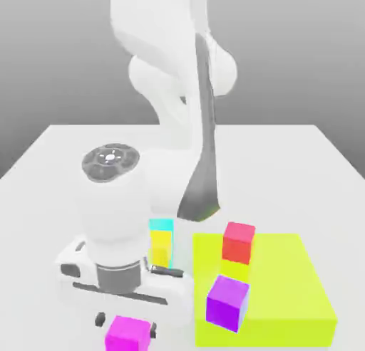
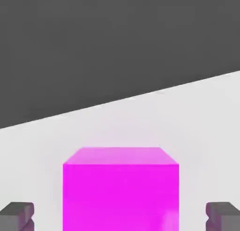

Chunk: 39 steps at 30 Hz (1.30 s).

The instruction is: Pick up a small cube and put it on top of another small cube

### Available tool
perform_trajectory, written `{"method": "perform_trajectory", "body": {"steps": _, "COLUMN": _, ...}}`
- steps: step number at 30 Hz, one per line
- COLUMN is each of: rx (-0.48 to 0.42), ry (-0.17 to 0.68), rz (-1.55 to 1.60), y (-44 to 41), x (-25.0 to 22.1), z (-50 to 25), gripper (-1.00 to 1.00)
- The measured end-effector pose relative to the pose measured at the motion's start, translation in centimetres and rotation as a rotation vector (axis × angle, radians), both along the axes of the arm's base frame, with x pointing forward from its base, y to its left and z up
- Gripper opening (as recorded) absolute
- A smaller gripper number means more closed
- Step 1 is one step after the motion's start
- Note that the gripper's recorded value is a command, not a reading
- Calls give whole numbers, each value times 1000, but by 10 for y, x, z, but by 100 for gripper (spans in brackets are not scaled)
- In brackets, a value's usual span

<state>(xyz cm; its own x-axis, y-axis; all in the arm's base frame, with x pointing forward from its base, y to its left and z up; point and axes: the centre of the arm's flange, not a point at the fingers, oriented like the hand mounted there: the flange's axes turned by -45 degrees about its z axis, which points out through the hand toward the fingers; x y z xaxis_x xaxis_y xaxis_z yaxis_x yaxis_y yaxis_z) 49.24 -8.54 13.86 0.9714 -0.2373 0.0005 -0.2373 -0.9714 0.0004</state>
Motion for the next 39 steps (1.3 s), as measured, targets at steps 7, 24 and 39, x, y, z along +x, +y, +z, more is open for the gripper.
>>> {"method": "perform_trajectory", "body": {"steps": 7, "rx": 0, "ry": 0, "rz": 0, "y": 0, "x": 0, "z": 9, "gripper": -100}}
{"method": "perform_trajectory", "body": {"steps": 24, "rx": 11, "ry": -1, "rz": 739, "y": 143, "x": -88, "z": 156, "gripper": -100}}
{"method": "perform_trajectory", "body": {"steps": 39, "rx": 2, "ry": 2, "rz": 1145, "y": 192, "x": -158, "z": 119, "gripper": 100}}
